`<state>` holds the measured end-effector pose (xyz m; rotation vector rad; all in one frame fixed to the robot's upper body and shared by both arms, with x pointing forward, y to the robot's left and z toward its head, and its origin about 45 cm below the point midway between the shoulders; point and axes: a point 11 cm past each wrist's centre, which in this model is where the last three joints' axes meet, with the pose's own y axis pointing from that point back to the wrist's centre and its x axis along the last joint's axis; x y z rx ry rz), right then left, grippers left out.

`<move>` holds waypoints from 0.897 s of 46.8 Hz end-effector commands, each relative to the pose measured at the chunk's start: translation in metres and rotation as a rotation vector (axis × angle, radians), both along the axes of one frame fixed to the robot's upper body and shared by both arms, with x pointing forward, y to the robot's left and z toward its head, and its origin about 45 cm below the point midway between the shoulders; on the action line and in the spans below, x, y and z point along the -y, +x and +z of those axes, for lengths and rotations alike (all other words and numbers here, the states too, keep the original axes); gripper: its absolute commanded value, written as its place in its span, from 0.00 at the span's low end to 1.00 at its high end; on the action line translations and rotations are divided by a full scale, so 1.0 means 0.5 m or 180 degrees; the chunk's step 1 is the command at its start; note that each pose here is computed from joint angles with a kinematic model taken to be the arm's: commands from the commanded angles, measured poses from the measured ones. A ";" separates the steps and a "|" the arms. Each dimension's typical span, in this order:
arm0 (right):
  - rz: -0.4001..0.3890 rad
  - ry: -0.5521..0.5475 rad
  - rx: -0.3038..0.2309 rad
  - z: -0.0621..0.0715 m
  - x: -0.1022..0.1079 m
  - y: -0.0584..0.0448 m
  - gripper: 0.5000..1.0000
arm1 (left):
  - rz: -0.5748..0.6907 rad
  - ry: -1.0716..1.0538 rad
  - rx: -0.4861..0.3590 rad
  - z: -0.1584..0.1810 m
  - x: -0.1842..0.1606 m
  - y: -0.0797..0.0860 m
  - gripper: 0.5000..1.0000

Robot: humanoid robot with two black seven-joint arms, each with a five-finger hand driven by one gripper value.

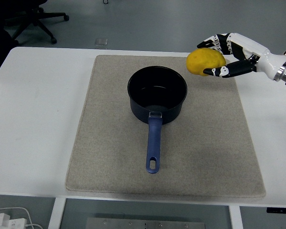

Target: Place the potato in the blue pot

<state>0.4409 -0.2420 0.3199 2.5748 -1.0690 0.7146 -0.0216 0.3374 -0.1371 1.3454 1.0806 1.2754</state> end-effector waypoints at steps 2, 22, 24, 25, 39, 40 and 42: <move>0.0120 0.0017 0.0033 0.012 -0.040 0.003 0.00 | -0.0001 0.0001 0.0005 0.000 0.000 0.002 0.99; 0.0498 0.0049 0.0016 0.001 -0.191 0.004 0.00 | 0.0010 0.0010 0.0003 0.000 -0.002 0.000 0.99; 0.0533 0.0059 0.0002 -0.004 -0.208 0.003 0.00 | 0.0011 0.0020 -0.0002 0.000 -0.004 0.000 0.99; 0.0552 0.0064 -0.0002 -0.007 -0.216 0.002 0.00 | 0.0010 0.0020 0.0003 0.000 -0.004 0.000 0.99; 0.0537 0.0094 -0.0062 -0.040 -0.280 0.023 0.00 | 0.0006 0.0035 -0.0003 0.001 -0.007 -0.002 0.99; 0.0519 0.0085 -0.0061 -0.042 -0.280 0.026 0.00 | 0.0006 0.0035 -0.0003 0.001 -0.007 -0.002 0.99; 0.0502 0.0081 -0.0071 -0.047 -0.286 0.030 0.00 | 0.0006 0.0040 -0.0003 0.001 -0.008 -0.002 0.99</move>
